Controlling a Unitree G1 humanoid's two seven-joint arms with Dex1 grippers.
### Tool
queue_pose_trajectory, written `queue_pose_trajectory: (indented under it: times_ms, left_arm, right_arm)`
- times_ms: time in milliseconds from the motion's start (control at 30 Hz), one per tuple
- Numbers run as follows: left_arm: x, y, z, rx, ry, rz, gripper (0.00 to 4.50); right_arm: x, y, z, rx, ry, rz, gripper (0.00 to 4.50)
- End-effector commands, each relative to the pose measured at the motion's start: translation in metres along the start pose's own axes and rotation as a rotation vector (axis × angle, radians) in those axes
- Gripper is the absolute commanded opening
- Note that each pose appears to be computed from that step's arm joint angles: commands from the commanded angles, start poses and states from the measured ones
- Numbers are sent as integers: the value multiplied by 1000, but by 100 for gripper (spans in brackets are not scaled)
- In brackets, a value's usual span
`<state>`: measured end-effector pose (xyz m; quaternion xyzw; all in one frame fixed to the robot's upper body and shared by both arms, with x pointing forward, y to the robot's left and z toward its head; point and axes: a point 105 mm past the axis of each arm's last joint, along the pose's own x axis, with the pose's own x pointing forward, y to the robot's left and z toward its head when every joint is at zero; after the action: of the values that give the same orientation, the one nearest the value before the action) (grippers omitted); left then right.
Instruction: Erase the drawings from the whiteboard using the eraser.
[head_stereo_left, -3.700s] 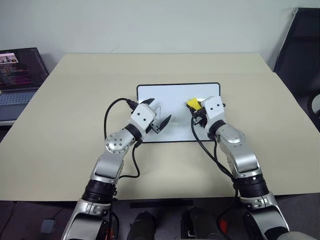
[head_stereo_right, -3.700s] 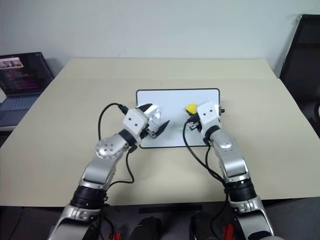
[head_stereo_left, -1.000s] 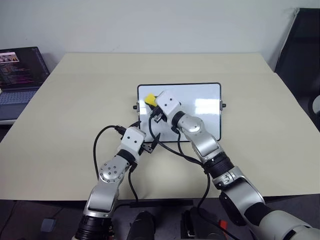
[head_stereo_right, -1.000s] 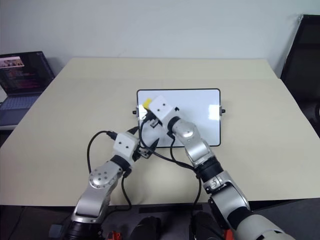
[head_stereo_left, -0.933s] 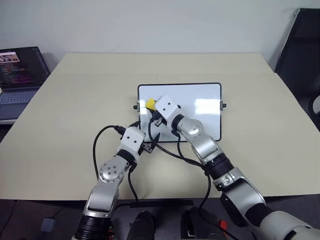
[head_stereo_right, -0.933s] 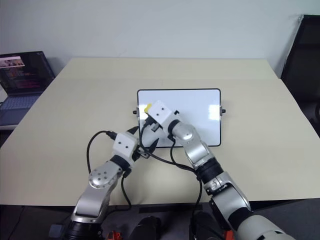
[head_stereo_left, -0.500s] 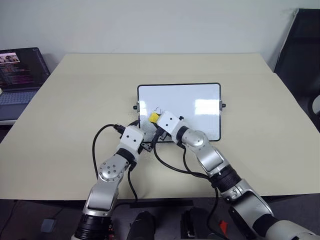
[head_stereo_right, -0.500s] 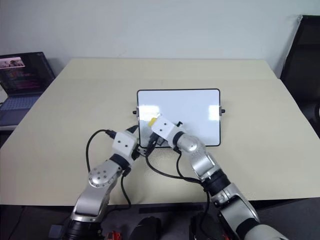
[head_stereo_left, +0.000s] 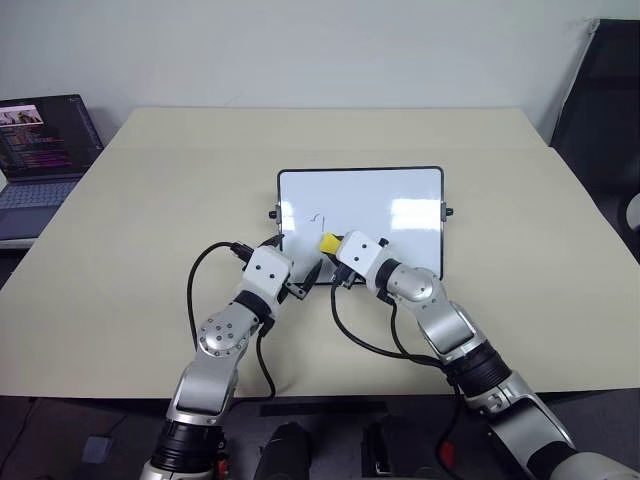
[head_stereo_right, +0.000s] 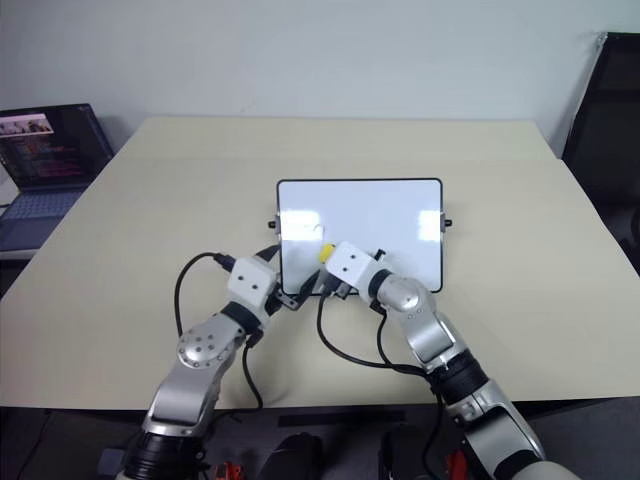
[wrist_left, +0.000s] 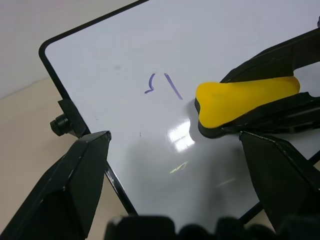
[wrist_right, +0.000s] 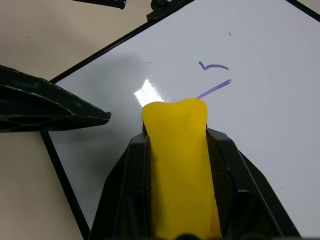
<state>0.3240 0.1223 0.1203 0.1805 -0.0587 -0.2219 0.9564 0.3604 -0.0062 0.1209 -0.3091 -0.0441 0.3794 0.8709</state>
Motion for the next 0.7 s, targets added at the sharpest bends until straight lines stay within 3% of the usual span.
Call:
queue_pose_trajectory:
  times_ms: [33,367,700]
  left_arm:
    - [1,-1,10,0,-45,3,450]
    - [0,2,9,9,-39,4,450]
    - [-6,-2,11,14,-42,6,450]
  right_arm:
    - [1,-21,2,33,-11,-70,118]
    - [32,-28,32,6,-85,-88,118]
    - [42,-2,39,-8,-124,-32,118]
